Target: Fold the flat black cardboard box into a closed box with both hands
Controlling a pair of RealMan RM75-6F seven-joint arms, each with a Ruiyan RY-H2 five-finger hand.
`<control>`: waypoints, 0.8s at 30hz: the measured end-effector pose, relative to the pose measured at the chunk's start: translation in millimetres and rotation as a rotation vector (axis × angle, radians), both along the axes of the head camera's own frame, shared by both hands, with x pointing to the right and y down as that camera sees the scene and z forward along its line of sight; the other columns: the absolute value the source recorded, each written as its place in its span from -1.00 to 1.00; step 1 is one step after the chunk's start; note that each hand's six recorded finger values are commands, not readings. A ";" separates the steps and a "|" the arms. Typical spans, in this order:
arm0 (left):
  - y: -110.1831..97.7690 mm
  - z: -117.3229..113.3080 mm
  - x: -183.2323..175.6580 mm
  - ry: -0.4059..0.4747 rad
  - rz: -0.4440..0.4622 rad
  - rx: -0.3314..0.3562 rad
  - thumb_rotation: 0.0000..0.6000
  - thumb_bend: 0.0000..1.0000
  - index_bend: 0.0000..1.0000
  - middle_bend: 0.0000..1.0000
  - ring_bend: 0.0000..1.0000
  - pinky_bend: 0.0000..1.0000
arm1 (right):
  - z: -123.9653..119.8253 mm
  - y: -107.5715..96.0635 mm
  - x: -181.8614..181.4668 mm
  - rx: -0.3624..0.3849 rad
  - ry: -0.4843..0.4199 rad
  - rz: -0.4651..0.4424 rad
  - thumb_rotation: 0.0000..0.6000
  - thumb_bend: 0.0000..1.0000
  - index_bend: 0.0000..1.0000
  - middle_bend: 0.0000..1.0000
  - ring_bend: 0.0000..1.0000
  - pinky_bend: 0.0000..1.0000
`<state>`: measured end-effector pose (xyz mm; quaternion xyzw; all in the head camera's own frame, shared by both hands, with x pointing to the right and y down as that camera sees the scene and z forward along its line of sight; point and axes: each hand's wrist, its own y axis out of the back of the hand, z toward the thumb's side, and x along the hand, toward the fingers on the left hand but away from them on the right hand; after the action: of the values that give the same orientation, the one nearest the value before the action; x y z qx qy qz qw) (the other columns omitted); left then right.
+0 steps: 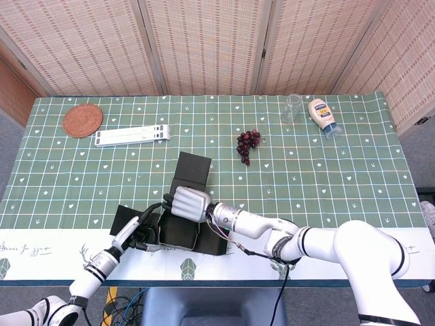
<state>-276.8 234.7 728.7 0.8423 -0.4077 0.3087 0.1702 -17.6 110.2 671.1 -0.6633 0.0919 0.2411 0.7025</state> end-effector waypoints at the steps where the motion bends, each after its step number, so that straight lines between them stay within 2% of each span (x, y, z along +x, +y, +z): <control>1: 0.2 0.1 0.3 0.003 -0.002 -0.003 1.00 -0.72 -0.89 -0.98 0.19 0.83 | 0.1 0.4 -0.3 0.002 -0.001 -0.003 1.00 -0.37 -0.36 -0.24 0.55 1.00; 12: 2.7 -0.8 3.5 0.048 -0.012 -0.020 1.00 -0.72 -0.71 -0.80 0.22 0.83 | -0.1 1.0 -4.2 0.003 -0.027 0.007 1.00 -0.39 -0.36 -0.24 0.56 1.00; 15: 3.0 -0.7 3.7 0.057 -0.016 -0.022 1.00 -0.72 -0.63 -0.73 0.49 0.83 | -0.8 0.7 -5.5 0.005 -0.034 0.012 1.00 -0.39 -0.36 -0.24 0.56 1.00; 16: 3.1 -0.5 3.6 0.059 -0.018 -0.022 1.00 -0.72 -0.62 -0.70 0.51 0.83 | -1.1 0.7 -6.0 0.006 -0.036 0.012 1.00 -0.39 -0.36 -0.24 0.56 1.00; 18: 3.3 -0.3 3.9 0.063 -0.021 -0.025 1.00 -0.72 -0.57 -0.62 0.50 0.83 | -0.9 1.2 -6.4 0.007 -0.037 0.011 1.00 -0.39 -0.36 -0.24 0.55 1.00; 20: 3.8 -0.3 4.2 0.068 -0.017 -0.030 1.00 -0.72 -0.51 -0.54 0.37 0.83 | -0.8 1.9 -7.1 0.005 -0.037 0.012 1.00 -0.39 -0.36 -0.24 0.55 1.00; 24: 3.3 -0.4 4.6 0.075 -0.020 -0.033 1.00 -0.72 -0.49 -0.50 0.30 0.83 | -1.1 4.1 -9.7 0.002 -0.040 0.012 1.00 -0.39 -0.36 -0.27 0.56 1.00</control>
<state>-272.2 238.0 728.3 0.8463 -0.4041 0.2820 0.2024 -27.3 114.3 669.9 -0.6680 0.0737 0.2321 0.7032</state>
